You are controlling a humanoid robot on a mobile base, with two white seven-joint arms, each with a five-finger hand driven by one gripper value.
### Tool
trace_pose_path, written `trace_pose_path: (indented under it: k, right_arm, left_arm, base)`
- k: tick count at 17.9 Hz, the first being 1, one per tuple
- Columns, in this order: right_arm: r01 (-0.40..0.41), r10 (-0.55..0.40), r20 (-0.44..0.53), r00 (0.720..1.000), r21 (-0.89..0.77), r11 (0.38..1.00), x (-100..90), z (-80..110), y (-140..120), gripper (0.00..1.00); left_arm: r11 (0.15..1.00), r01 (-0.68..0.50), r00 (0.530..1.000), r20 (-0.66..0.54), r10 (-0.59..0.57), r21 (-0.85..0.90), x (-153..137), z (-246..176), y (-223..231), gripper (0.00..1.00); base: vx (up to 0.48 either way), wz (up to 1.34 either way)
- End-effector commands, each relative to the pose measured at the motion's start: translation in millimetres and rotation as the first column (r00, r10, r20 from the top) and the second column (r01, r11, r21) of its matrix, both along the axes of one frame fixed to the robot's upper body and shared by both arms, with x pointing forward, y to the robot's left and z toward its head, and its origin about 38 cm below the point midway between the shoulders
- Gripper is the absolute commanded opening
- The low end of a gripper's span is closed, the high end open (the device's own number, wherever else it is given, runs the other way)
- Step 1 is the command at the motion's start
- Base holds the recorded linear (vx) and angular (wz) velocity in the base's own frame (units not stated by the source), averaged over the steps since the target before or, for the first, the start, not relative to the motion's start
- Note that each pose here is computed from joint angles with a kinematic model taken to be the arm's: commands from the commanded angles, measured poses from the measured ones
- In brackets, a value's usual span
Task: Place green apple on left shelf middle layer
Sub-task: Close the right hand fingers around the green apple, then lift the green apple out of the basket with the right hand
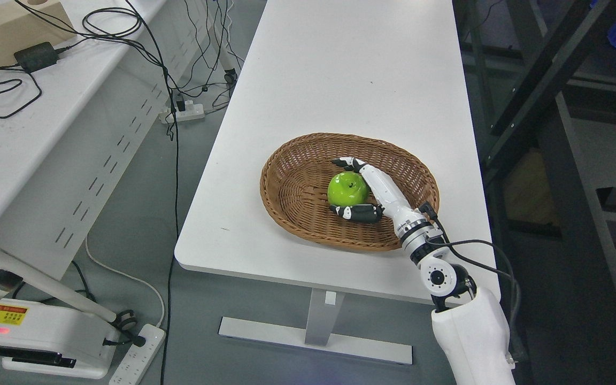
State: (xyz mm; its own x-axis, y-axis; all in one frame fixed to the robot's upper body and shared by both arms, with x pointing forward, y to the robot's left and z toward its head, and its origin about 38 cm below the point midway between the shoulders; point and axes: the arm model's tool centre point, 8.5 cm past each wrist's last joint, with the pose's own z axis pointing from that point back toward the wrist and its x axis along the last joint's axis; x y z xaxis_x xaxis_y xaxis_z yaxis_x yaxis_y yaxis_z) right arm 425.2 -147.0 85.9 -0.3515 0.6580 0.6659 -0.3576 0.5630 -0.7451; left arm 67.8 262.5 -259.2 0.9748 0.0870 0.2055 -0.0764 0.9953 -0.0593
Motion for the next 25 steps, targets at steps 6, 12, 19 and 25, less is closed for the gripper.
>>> trace_pose_path:
  k: [6,12,19,25]
  right_arm:
    - [0.045,-0.044,-0.027,0.999,0.015,0.999,1.2,-10.1,-8,0.30]
    - [0.086,-0.086,-0.008,0.996,0.153,0.984,-5.1,21.8,-49,0.00]
    - [0.297,-0.373,0.194,0.907,0.332,0.895,-18.1,72.2,-93,0.00]
    - [0.303,-0.373,0.181,0.910,0.325,0.896,-46.5,59.1,-95,0.00]
  left_arm:
    - [1.000,-0.001,1.000,-0.001,0.001,0.017,0,1,11,1.00]
    - [1.000,-0.001,1.000,0.001,0.001,0.018,0,1,11,1.00]
    - [1.000,-0.001,1.000,0.001,0.001,0.018,0,1,11,1.00]
    - [1.000,0.002,1.000,0.000,-0.002,0.018,0,1,11,1.00]
  base:
    - [0.000,0.00]
    - [0.000,0.00]
    - [0.000,0.00]
    - [0.000,0.00]
